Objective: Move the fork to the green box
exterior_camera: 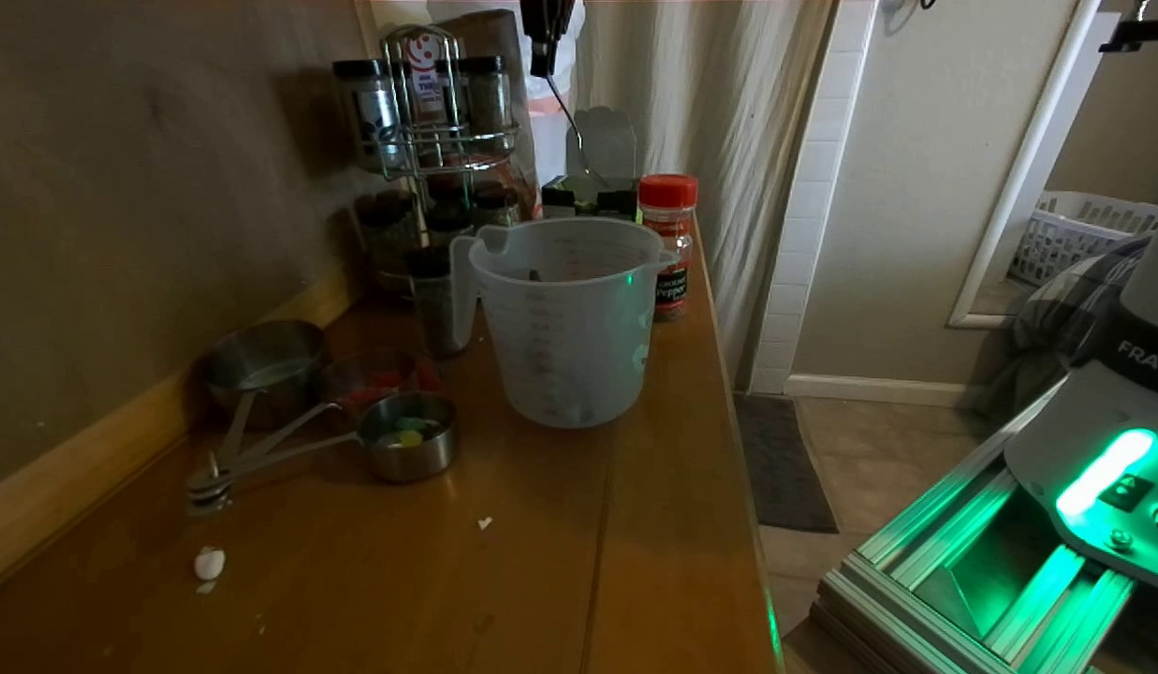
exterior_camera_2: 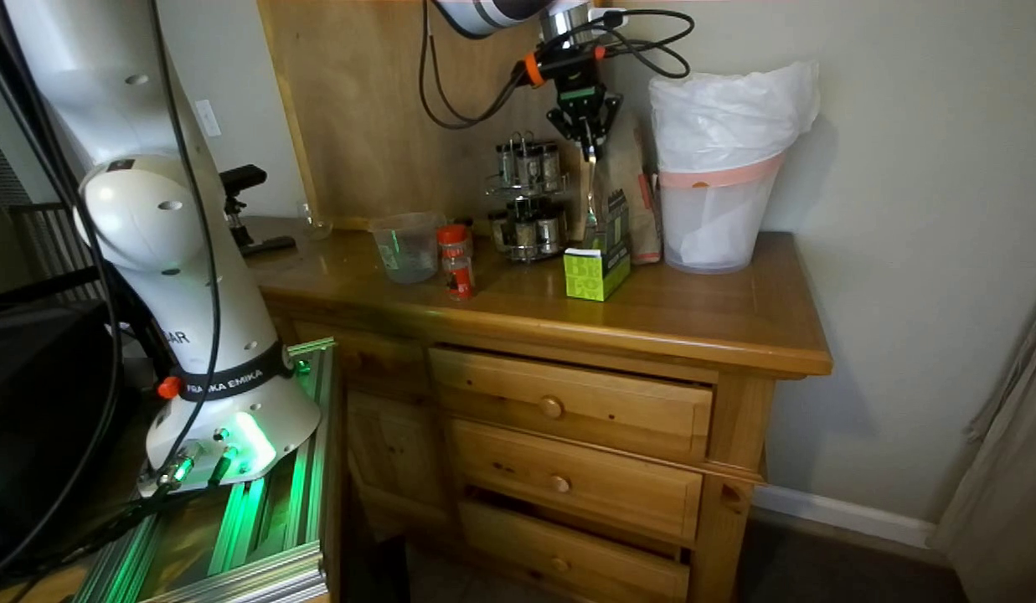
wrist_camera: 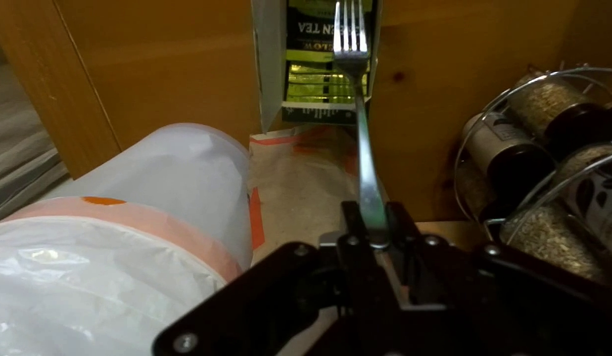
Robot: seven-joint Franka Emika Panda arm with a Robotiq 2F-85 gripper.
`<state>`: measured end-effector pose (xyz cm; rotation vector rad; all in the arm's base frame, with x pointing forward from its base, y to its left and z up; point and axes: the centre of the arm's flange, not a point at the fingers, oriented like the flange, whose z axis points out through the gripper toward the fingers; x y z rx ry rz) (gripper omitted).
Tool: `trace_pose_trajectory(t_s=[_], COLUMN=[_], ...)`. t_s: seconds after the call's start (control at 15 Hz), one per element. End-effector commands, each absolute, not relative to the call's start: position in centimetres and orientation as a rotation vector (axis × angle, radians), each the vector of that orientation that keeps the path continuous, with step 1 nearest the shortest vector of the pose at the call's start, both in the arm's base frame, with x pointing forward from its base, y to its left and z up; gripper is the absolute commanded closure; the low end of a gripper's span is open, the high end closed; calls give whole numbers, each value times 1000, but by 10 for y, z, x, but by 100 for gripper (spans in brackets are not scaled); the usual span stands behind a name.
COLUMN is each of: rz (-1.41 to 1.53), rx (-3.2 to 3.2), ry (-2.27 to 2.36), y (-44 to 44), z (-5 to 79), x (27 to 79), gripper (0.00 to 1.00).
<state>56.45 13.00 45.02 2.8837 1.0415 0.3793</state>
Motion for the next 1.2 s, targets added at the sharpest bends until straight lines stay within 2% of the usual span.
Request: trace_pose_trajectory(t_s=[0.0,1.13], rz=[393,272], rx=[2854,2782], ry=[1000,910], y=[136,131], z=[447,398], x=[570,574], gripper=[96,96])
